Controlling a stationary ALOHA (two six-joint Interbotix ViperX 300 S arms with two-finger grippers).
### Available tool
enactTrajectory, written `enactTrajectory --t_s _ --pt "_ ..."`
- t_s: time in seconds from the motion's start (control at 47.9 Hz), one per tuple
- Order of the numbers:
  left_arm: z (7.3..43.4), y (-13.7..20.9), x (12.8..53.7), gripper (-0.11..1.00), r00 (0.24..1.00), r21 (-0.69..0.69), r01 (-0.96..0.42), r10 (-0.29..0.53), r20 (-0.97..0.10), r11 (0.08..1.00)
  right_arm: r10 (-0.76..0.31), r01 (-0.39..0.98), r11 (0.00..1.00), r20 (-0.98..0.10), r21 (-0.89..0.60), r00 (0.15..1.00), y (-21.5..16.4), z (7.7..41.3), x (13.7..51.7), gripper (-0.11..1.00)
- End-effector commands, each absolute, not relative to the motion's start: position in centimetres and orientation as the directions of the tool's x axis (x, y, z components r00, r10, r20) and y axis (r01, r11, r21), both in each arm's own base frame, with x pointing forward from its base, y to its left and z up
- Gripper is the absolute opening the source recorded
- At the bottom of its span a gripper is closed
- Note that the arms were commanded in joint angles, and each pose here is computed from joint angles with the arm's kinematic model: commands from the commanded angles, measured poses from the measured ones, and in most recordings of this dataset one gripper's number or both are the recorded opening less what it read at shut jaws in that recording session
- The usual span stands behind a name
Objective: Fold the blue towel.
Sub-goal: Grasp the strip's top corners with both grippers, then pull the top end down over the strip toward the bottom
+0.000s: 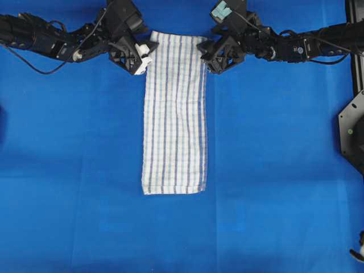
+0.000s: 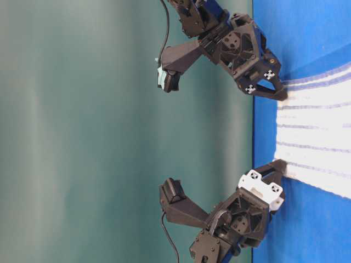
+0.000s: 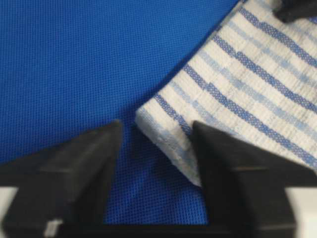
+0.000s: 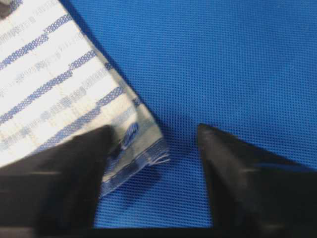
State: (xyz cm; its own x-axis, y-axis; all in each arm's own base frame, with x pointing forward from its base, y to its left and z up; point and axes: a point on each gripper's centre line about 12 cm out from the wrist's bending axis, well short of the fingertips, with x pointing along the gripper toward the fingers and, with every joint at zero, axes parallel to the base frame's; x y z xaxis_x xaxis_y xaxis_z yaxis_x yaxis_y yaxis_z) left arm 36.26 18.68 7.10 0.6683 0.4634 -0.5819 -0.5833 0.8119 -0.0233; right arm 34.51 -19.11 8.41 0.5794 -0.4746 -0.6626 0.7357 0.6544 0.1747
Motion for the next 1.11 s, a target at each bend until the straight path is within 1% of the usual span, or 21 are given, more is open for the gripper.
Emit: enactTrajectory --t_s 0.0,0.063,0.083,0.125,0.167,0.209,0.626,0.751,0.981,1.085 --pt "8.1 18.9 36.7 0.34 0.686 -0.025 -0.581 0.473 -0.553 0.814 -0.478 0.724 0.666 -0.642 0.179 0.599 -19.0 9.3 35.2 0.56" --pt "8.2 18.8 36.9 0.22 0.689 -0.016 -0.572 0.470 -0.552 0.820 -0.474 0.719 0.672 -0.642 0.178 0.602 -18.8 9.3 35.3 0.38" --pt "8.2 18.8 36.9 0.16 0.689 -0.016 -0.572 0.471 -0.551 0.820 -0.472 0.717 0.674 -0.643 0.178 0.603 -18.7 9.3 35.3 0.32" --pt "8.2 18.7 37.0 0.08 0.692 -0.016 -0.570 0.469 -0.549 0.822 -0.472 0.716 0.675 -0.643 0.177 0.603 -18.7 9.2 35.3 0.21" --pt "8.2 18.6 37.0 0.03 0.692 -0.016 -0.569 0.468 -0.549 0.822 -0.472 0.715 0.677 -0.642 0.175 0.604 -18.6 9.2 35.3 0.13" --pt "8.3 18.7 37.1 0.03 0.694 -0.017 -0.569 0.468 -0.547 0.822 -0.473 0.714 0.677 -0.640 0.175 0.605 -18.7 9.3 35.4 0.08" --pt "8.7 18.8 37.4 0.03 0.703 -0.017 -0.570 0.477 -0.528 0.822 -0.476 0.711 0.683 -0.634 0.170 0.609 -18.7 9.5 35.5 0.08" --pt "9.3 18.9 37.4 0.03 0.710 -0.018 -0.570 0.481 -0.515 0.821 -0.479 0.703 0.690 -0.619 0.173 0.622 -18.8 10.3 35.6 0.08" --pt "11.6 18.3 37.3 0.03 0.737 -0.026 -0.555 0.477 -0.479 0.831 -0.485 0.690 0.699 -0.583 0.189 0.651 -18.5 12.6 35.3 0.08" --pt "12.1 18.0 37.1 0.03 0.741 -0.027 -0.553 0.477 -0.472 0.833 -0.486 0.686 0.703 -0.577 0.190 0.657 -18.5 13.0 35.2 0.08"
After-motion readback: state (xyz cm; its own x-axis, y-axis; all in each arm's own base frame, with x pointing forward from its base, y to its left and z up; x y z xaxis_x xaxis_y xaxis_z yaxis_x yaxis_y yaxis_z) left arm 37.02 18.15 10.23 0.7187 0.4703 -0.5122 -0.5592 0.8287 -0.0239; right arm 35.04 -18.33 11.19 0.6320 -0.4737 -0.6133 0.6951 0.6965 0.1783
